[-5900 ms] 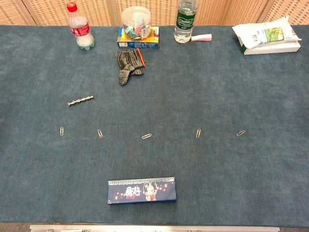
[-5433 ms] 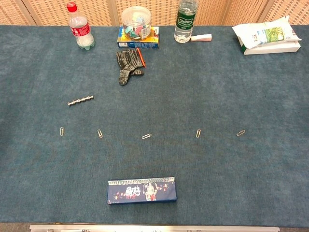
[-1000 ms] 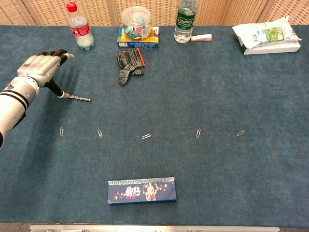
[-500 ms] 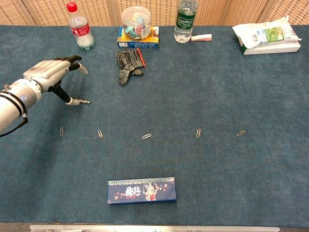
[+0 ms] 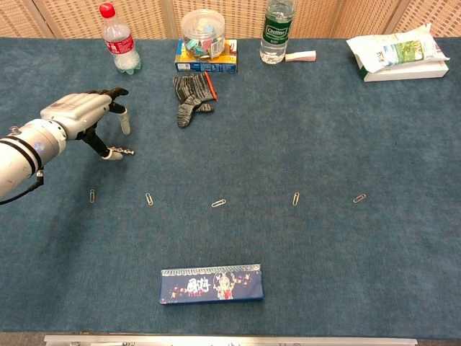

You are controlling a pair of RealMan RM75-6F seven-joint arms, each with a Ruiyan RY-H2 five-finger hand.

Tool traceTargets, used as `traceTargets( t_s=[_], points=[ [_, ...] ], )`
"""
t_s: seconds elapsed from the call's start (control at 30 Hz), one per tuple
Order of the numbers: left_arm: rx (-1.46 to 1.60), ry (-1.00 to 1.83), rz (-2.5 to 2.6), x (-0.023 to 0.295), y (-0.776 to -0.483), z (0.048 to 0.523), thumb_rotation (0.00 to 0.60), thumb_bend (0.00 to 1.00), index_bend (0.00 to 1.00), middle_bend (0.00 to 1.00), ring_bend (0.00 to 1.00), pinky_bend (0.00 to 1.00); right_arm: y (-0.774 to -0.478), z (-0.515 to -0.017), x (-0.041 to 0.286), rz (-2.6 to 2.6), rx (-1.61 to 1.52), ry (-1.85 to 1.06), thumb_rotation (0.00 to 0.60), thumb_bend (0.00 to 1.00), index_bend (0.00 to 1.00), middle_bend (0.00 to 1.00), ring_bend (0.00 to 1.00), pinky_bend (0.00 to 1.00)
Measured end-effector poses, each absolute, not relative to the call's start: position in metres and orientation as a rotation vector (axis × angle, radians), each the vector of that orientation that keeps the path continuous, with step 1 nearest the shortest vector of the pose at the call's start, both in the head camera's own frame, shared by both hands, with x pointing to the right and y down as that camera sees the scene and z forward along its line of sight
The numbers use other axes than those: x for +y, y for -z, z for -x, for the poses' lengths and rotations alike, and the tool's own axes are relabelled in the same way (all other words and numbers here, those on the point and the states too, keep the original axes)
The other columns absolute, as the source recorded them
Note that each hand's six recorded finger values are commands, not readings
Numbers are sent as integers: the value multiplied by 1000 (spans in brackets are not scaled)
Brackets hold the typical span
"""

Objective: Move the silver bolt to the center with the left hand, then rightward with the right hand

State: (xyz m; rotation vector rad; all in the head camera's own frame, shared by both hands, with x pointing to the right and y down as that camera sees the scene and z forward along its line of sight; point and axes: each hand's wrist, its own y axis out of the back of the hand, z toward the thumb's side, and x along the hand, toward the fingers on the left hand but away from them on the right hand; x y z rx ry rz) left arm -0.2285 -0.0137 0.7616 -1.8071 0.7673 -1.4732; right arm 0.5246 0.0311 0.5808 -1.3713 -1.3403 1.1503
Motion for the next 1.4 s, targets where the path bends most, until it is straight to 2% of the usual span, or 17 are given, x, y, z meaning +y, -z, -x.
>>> traceTargets(
  t_s=[0.23,0.57,1.4],
  points=[
    [740,1492,1789,-12,-771,230,600,156,468,0,0,0,-583,-523,31,1376,-1337,-1153,600,291,621,465,322,485],
    [715,1499,1802,-11,-779,225,600,294,486,0,0,0,-587,-523,33,1382,-1333,-1165,600,291,621,465,322,485],
    [688,1552,1790,-12,-791,222,600,296,495,0,0,0,-594,-522,35,1402,-1325,-1177,600,292,621,465,322,485]
  ],
)
